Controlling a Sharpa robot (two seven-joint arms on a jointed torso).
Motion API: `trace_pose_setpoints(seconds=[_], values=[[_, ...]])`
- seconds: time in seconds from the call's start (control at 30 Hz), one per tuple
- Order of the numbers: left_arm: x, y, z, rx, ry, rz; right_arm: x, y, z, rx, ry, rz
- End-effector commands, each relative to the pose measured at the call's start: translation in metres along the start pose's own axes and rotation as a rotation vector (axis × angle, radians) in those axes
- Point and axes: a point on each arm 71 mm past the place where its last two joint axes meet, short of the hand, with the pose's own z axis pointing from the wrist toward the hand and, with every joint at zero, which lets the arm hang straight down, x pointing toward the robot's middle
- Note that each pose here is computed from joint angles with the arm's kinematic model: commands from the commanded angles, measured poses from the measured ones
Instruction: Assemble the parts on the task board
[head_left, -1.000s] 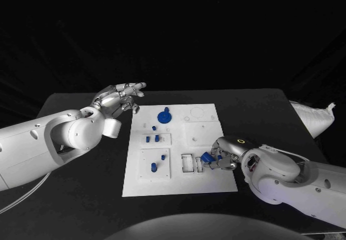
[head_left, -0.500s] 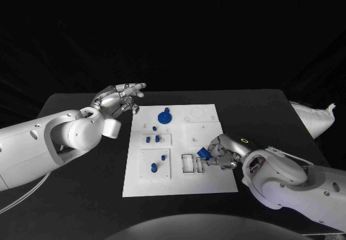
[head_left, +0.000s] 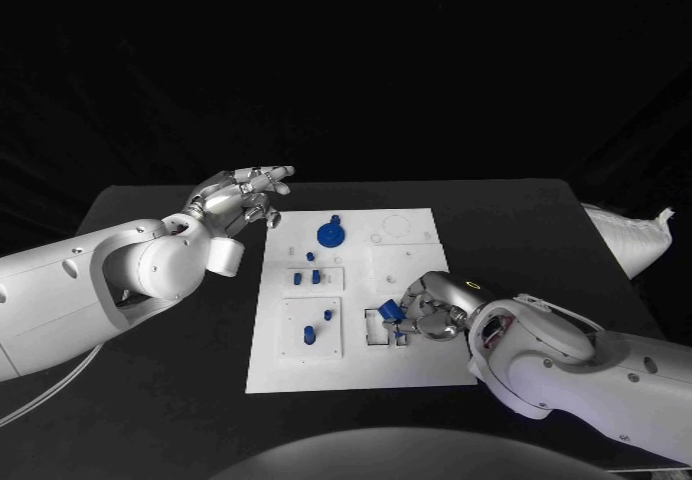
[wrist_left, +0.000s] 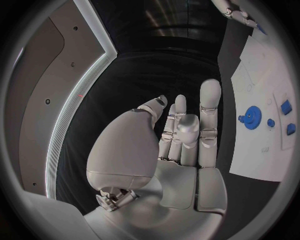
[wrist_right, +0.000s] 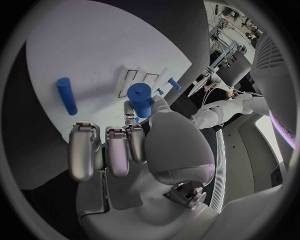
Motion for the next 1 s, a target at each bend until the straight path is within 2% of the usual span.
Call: trace_pose_setpoints(seconds=[0.03,0.57,1.0], values=[[0.0044,-0.0001,0.0011,0.004,0.024,-0.006,0.0087,0.0020,0.0020,0.028,0.094,-0.010],[0.0070,0.0005,0.0021,0.002,0.031,-0.008,0.0098,0.0091,0.0092,0.016,0.061,-0.025],[0.0063,0.0004,0.0018,0.001,0.028,-0.008,0.0053,0.0116,0.0097,-0.008,-0.007,-0.051]])
